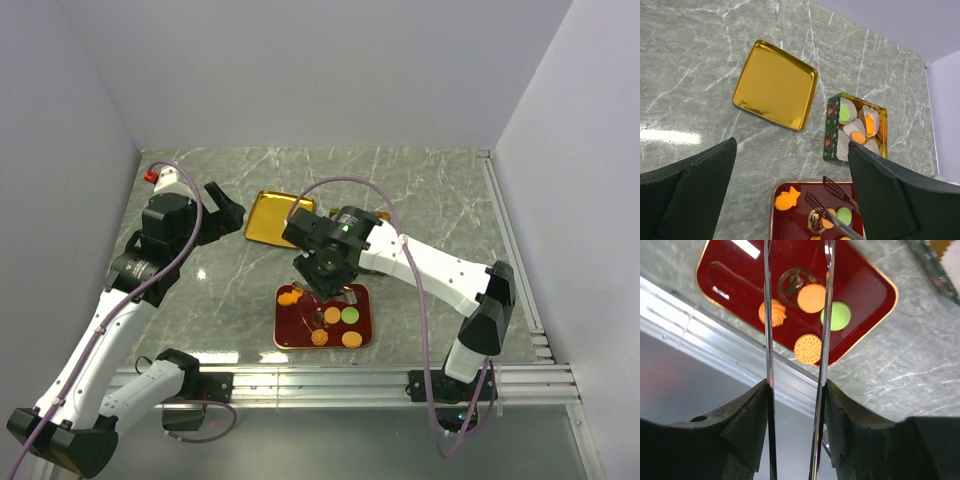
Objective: Pack the cookies
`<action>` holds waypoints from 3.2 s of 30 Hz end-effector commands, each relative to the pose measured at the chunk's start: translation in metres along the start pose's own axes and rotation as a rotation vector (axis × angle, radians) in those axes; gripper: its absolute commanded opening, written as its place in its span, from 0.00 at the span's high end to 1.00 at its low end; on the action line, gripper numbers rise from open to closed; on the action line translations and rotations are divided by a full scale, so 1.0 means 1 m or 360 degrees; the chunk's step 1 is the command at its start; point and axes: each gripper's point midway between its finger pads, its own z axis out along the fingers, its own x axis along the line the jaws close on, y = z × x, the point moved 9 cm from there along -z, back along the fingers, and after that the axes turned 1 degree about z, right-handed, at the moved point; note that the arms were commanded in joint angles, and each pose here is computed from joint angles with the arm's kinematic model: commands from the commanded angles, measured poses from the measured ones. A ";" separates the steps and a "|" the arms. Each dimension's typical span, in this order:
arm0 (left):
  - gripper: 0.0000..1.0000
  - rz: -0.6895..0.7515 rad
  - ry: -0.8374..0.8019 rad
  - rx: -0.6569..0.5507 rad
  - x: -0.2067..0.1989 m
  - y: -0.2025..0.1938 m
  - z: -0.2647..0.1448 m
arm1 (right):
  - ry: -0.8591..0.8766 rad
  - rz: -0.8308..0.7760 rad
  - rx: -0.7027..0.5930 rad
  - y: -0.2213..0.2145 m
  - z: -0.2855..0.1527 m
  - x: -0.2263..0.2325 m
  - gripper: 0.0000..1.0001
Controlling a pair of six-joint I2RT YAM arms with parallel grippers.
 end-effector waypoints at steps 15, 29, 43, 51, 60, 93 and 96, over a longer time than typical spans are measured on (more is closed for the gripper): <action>0.00 -0.0017 -0.0076 -0.0043 -0.006 0.007 -0.012 | -0.0085 0.0138 0.0017 -0.047 0.002 -0.009 0.47; 0.01 -0.0030 -0.0115 0.0004 -0.009 0.003 -0.008 | 0.0014 0.0160 0.0074 -0.061 0.007 0.002 0.46; 0.00 -0.0062 -0.0122 0.0004 -0.006 0.000 -0.015 | -0.0047 0.0136 0.0179 -0.069 0.022 0.004 0.46; 0.01 -0.0103 -0.0120 0.0007 -0.005 -0.004 -0.017 | -0.0073 0.0144 0.0190 -0.075 0.020 0.003 0.46; 0.01 -0.0142 -0.0108 0.0009 -0.002 -0.007 -0.018 | -0.0039 0.0110 0.0212 -0.078 0.018 0.005 0.47; 0.01 -0.0232 -0.0089 -0.0027 0.001 -0.008 -0.025 | -0.0137 0.0389 -0.0216 0.019 -0.050 -0.037 0.58; 0.01 -0.0236 -0.0093 -0.0024 0.000 -0.009 -0.023 | -0.0164 0.0456 -0.0225 0.029 -0.049 -0.053 0.58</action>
